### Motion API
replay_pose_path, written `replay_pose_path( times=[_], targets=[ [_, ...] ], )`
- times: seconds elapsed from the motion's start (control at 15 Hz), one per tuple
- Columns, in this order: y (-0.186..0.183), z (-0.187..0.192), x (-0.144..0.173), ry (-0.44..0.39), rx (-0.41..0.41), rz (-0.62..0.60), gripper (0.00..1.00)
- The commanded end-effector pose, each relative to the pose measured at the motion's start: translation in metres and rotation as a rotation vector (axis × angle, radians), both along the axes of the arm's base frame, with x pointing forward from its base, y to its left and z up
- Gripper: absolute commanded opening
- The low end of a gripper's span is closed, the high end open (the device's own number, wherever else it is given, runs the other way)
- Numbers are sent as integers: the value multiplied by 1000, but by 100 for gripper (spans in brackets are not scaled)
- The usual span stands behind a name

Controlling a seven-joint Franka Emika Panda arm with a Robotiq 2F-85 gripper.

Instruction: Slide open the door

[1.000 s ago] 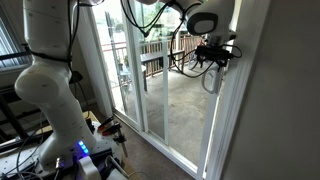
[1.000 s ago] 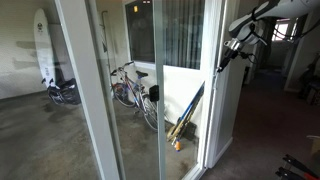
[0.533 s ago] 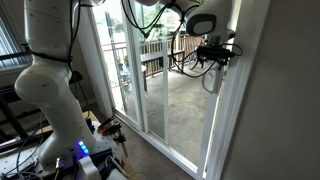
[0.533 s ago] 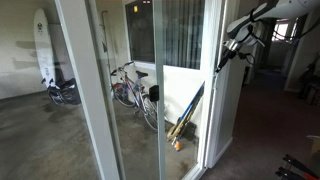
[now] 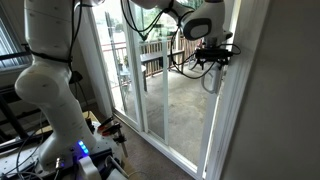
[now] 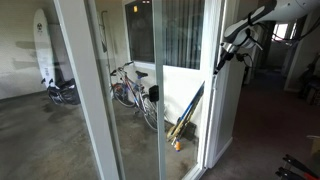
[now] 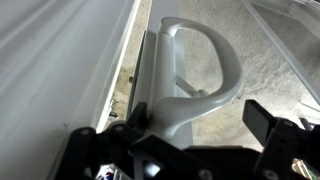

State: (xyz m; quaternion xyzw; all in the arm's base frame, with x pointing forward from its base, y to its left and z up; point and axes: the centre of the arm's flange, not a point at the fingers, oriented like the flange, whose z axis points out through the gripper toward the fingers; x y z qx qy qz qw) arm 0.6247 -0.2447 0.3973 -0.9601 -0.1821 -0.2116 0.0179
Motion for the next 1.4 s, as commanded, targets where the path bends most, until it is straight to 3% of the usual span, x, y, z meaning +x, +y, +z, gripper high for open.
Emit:
replay_pose_path(
  times=[0.0,0.4,1.33],
  targets=[
    [67,-23,-1,19,-14,76,100],
    [91,-33,-7,8,-87,103,100],
    [159,-41,-4,-2,-52,120,100]
  ],
)
